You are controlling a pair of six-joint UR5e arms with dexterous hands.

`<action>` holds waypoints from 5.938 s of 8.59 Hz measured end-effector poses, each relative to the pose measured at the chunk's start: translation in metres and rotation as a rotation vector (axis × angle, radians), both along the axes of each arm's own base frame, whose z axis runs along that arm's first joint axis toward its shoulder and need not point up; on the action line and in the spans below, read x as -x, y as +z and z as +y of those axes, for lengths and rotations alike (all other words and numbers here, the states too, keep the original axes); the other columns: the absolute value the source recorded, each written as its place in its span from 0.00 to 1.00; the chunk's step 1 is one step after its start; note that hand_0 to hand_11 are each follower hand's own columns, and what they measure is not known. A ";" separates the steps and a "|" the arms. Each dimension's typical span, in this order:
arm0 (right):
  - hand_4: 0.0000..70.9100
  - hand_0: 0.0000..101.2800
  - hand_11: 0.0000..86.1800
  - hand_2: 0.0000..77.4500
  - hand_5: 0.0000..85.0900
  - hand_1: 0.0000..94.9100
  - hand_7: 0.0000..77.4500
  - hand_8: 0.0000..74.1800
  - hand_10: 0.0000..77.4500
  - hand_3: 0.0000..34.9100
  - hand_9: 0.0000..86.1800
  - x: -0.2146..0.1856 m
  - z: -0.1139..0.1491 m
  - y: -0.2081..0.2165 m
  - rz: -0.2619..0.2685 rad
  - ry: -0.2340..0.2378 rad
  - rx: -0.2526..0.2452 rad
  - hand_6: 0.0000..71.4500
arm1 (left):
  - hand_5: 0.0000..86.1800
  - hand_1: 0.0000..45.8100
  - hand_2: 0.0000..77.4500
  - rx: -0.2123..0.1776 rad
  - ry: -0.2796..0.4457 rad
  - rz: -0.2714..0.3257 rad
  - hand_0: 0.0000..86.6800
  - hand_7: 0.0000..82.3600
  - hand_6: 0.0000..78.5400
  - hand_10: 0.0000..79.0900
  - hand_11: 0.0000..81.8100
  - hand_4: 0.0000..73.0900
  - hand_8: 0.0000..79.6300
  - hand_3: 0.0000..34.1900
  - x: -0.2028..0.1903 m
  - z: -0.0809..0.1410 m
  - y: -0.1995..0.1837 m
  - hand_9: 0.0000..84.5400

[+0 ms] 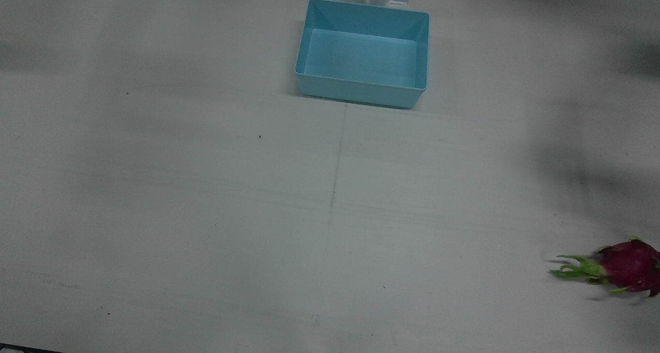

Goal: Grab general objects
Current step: 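Lower the left hand down toward the pink dragon fruit, then close the left hand fingers around the dragon fruit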

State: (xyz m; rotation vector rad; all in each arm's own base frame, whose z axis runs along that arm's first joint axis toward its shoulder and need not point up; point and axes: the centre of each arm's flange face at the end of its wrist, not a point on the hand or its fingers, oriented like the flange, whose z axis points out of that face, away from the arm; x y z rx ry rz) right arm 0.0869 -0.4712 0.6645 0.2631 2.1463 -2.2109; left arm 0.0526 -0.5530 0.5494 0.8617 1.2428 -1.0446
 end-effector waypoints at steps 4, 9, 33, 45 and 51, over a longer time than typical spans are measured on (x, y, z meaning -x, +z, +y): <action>0.00 0.00 0.00 1.00 0.00 1.00 0.00 0.00 0.00 0.00 0.01 0.000 0.000 0.001 0.000 -0.001 0.001 0.00 | 0.81 0.00 0.25 -0.021 0.018 0.011 0.62 0.26 0.12 0.12 0.21 0.04 0.15 0.14 -0.016 -0.009 0.027 0.13; 0.00 0.00 0.01 1.00 0.00 1.00 0.00 0.00 0.00 0.00 0.01 0.000 0.000 0.001 -0.001 -0.001 0.001 0.00 | 0.81 0.00 0.25 -0.007 0.059 0.010 0.60 0.28 0.12 0.12 0.19 0.06 0.15 0.10 -0.041 -0.010 0.046 0.14; 0.00 0.00 0.01 1.00 0.00 1.00 0.00 0.00 0.00 0.00 0.01 0.000 0.000 0.000 -0.001 -0.001 0.001 0.00 | 0.81 0.00 0.25 0.014 0.138 0.106 0.61 0.28 0.12 0.12 0.21 0.04 0.17 0.22 -0.078 0.005 0.101 0.14; 0.00 0.00 0.00 1.00 0.00 1.00 0.00 0.00 0.00 0.00 0.01 0.000 0.000 0.000 0.001 -0.001 0.000 0.00 | 0.92 0.00 0.25 0.052 0.142 0.083 0.61 0.48 0.15 0.21 0.34 0.01 0.29 0.27 -0.115 0.018 0.100 0.23; 0.00 0.00 0.01 1.00 0.01 1.00 0.00 0.00 0.00 0.00 0.01 0.000 0.000 0.000 0.001 -0.001 0.001 0.00 | 0.20 0.00 0.00 0.057 0.083 0.062 0.94 0.88 0.56 0.30 0.85 0.01 0.60 0.25 -0.110 0.016 0.096 0.61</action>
